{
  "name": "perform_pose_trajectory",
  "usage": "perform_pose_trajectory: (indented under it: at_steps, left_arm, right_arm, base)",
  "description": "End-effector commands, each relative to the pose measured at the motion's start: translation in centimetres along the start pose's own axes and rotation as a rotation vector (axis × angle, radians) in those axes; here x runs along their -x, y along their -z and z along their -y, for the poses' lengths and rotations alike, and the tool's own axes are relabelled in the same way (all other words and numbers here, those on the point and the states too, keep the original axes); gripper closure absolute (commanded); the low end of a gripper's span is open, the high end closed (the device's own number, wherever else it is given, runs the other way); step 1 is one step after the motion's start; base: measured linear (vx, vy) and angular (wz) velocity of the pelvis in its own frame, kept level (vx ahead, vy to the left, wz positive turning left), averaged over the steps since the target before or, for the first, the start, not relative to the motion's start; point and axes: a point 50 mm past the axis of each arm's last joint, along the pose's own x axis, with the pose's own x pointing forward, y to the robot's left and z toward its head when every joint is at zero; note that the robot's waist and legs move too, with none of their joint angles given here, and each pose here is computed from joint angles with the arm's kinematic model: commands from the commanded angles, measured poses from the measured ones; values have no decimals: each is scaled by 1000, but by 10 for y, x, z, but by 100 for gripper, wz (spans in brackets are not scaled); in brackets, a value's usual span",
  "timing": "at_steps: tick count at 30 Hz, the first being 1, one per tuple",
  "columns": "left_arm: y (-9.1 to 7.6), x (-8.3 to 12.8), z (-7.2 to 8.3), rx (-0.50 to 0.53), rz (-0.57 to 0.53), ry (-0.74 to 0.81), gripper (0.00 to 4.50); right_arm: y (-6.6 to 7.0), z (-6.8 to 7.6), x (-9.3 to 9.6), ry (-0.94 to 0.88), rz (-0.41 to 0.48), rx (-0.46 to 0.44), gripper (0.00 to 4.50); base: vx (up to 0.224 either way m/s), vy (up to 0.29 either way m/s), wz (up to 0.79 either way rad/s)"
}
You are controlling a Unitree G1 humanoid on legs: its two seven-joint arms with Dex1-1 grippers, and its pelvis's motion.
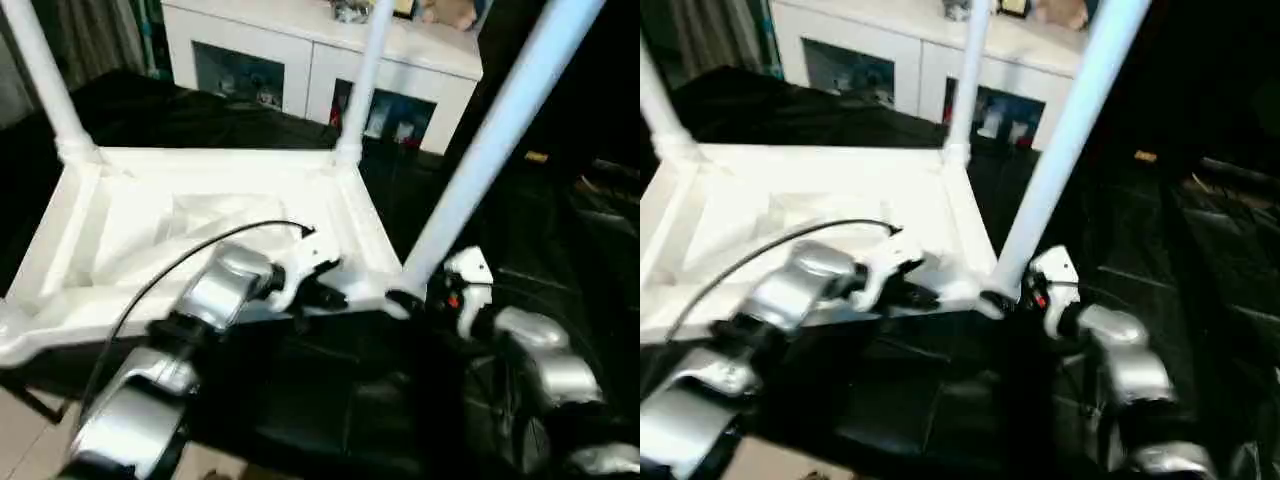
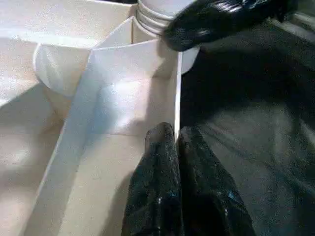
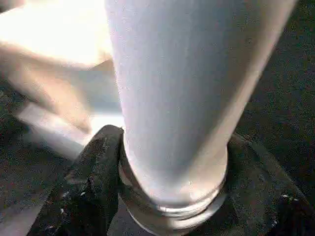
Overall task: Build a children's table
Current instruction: Rotate leg to tighten
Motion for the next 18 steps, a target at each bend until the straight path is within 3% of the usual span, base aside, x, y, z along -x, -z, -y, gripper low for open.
perform_pose_trajectory:
  at_steps: [1, 2, 7, 11, 12, 14, 15, 18]
  left_arm:
    - [9, -11, 3, 63, 3, -33, 450]
    - [6, -21, 5, 75, 12, -82, 450]
    - [4, -31, 8, 83, 22, -132, 450]
    - [0, -44, 15, 61, 26, -158, 450]
    - [0, -45, 16, 56, 26, -157, 450]
    - [0, -45, 17, 52, 27, -151, 450]
    - [1, -46, 17, 49, 27, -151, 450]
    - [4, -44, 17, 37, 23, -141, 450]
  right_arm:
    - [15, 29, 12, 291, -82, -40, 185]
    - [22, 27, 9, 430, -83, -93, 185]
    - [24, 18, 3, 521, -50, -156, 185]
    - [13, -12, -12, 562, 64, -198, 185]
    - [10, -15, -13, 543, 87, -205, 150]
    - [7, -20, -14, 508, 120, -226, 150]
    - [6, -22, -14, 491, 140, -242, 109]
    - [1, -22, -9, 460, 176, -224, 103]
  base:
    - [0, 0, 0]
    - [0, 0, 0]
    - [0, 0, 0]
    - [0, 0, 0]
    - [0, 0, 0]
    - [0, 0, 0]
    - [0, 0, 0]
    - [0, 0, 0]
